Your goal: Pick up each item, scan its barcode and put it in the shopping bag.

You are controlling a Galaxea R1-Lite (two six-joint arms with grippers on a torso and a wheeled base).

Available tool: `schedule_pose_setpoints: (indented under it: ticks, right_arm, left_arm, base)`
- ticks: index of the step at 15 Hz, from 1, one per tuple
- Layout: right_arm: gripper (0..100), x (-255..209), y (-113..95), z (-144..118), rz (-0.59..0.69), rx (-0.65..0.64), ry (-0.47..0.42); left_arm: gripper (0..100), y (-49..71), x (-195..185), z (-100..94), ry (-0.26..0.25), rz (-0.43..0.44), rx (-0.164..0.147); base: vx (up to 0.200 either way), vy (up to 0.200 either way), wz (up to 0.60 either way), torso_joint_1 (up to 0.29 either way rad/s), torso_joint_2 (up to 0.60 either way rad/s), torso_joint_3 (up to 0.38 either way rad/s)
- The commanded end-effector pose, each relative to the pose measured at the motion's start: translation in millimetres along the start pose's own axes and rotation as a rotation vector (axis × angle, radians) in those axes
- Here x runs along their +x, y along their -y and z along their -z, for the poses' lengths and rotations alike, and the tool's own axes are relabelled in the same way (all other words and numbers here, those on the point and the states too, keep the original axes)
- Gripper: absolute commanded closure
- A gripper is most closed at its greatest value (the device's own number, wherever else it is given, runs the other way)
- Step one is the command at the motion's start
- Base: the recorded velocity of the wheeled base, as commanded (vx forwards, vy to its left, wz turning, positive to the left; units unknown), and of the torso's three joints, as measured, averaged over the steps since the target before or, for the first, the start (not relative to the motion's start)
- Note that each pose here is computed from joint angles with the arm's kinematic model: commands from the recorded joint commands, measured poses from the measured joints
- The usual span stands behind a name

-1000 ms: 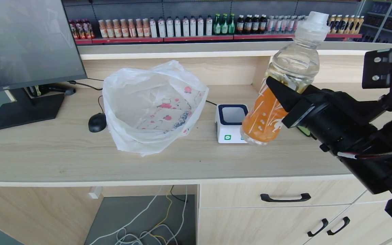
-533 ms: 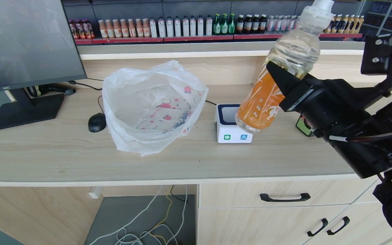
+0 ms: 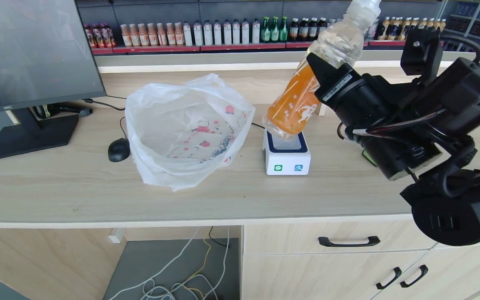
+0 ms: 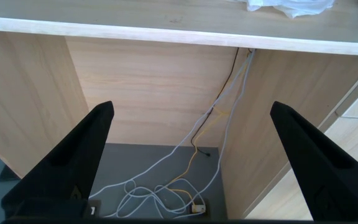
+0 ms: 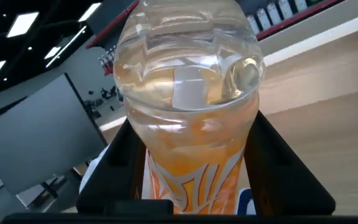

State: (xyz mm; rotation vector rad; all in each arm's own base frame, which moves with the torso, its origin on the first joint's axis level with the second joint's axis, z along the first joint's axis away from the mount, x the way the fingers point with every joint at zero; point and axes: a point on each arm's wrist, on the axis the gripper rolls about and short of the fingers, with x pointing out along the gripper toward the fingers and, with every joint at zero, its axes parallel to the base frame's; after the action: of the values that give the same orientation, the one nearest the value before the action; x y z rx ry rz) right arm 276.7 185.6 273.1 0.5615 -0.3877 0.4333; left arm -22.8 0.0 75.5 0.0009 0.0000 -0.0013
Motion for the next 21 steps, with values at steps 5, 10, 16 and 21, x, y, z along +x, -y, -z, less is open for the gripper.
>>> schedule_pose_setpoints:
  ticks: [5,10,16,21]
  right_arm:
    - [100,26.2,24.5,19.4,0.142,0.204,0.015]
    - [100,30.3,38.1,23.9,0.173,0.360,0.032]
    - [100,30.8,43.0,33.5,0.214,0.533,0.051]
    - [100,29.3,45.4,45.8,0.256,0.609,0.050]
  left_arm:
    - [0,0.0,0.0,0.0,0.000,0.000,0.001]
    - [0,0.0,0.0,0.0,0.000,0.000,0.001]
    - [0,0.0,0.0,0.0,0.000,0.000,-0.001]
    - [0,0.0,0.0,0.0,0.000,-0.001,0.001]
  base:
    - [0.000,0.000,0.00,0.000,0.00,0.000]
    - [0.000,0.000,0.00,0.000,0.00,0.000]
    - [0.000,0.000,0.00,0.000,0.00,0.000]
    - [0.000,0.000,0.00,0.000,0.00,0.000]
